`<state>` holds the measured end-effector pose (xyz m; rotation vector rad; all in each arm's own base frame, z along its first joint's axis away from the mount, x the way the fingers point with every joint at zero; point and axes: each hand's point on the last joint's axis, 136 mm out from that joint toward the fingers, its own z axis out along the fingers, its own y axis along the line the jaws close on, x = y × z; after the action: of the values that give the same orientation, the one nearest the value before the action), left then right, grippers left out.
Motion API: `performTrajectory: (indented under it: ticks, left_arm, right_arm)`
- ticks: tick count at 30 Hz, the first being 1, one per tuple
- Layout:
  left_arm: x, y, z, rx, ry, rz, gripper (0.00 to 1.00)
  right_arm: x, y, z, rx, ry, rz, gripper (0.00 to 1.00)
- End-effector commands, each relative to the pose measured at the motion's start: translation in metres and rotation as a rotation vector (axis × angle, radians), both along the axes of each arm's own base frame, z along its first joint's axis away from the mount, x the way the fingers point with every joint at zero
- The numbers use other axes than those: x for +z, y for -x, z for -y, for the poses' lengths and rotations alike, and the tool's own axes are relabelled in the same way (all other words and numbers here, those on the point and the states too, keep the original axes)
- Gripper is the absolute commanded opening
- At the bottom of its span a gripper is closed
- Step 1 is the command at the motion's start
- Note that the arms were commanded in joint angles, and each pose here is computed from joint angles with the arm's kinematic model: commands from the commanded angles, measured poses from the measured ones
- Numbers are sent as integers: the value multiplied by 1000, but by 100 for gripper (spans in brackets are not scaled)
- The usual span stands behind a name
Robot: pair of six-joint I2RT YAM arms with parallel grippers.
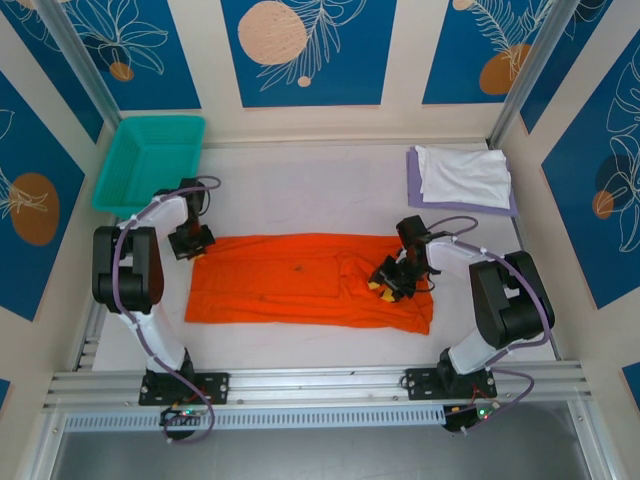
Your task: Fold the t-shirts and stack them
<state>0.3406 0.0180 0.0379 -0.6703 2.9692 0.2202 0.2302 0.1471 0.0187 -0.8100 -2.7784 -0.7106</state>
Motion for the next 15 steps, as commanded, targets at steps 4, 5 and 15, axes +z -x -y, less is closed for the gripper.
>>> performTrajectory:
  ticks: [4,5,15]
  left_arm:
    - [24,-15,-11,-71,-60,89,0]
    - [29,-18,-11,-81,-69,106,0]
    - [11,-8,-24,-104,-160,22,0]
  right_arm:
    - [-19,12,19,-86,65,-91,38]
    - [-19,12,20,-98,56,-94,37]
    - [-13,5,27,-162,32,-95,34]
